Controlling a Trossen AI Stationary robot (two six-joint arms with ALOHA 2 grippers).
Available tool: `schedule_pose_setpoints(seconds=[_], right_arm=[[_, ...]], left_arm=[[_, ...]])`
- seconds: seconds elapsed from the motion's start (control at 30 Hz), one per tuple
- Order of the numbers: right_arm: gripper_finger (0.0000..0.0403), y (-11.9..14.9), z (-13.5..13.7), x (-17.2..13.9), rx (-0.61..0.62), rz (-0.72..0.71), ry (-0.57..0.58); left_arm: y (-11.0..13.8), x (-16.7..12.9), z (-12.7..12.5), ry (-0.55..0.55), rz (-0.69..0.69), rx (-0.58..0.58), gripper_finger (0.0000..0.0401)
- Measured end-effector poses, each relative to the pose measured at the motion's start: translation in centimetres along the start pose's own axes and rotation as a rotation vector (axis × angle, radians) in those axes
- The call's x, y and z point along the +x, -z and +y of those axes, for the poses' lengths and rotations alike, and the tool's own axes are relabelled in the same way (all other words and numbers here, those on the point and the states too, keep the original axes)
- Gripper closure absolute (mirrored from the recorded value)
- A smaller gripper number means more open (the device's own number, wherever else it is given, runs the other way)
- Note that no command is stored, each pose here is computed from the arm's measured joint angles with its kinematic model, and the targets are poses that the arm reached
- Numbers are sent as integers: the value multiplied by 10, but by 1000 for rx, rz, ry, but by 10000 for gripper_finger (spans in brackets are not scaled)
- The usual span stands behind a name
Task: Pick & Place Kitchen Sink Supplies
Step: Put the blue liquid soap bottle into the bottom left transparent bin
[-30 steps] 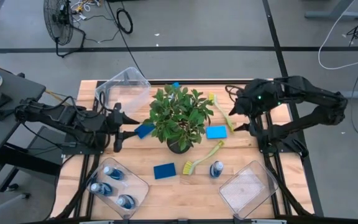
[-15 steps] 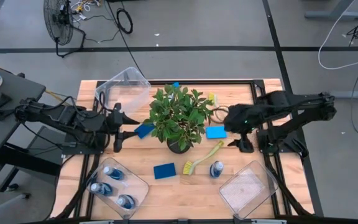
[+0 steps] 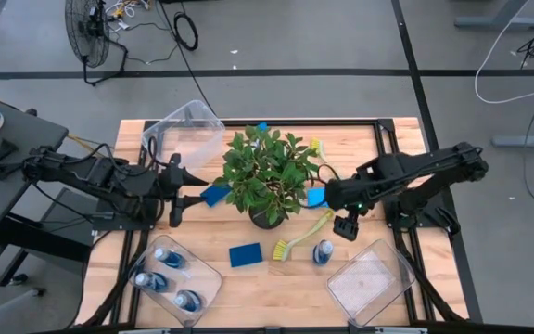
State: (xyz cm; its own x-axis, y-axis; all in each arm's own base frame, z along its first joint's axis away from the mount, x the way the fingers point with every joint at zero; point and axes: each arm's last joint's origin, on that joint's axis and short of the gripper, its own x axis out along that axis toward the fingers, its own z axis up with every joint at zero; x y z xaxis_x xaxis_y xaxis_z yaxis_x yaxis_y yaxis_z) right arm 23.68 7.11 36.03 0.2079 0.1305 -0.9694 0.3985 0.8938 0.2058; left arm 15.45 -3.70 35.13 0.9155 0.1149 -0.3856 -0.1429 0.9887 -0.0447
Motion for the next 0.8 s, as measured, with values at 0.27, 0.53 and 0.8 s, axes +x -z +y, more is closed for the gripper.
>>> schedule_pose_setpoints(seconds=[0.27,0.53,0.8], right_arm=[[81,11,27,11,-249,-37,23],[81,17,46,23,-454,-125,-20],[81,20,48,61,-456,-113,-59]], left_arm=[[0,0,0,0,0,-1,207],[0,0,0,0,0,-1,207],[0,0,0,0,-1,-4,207]])
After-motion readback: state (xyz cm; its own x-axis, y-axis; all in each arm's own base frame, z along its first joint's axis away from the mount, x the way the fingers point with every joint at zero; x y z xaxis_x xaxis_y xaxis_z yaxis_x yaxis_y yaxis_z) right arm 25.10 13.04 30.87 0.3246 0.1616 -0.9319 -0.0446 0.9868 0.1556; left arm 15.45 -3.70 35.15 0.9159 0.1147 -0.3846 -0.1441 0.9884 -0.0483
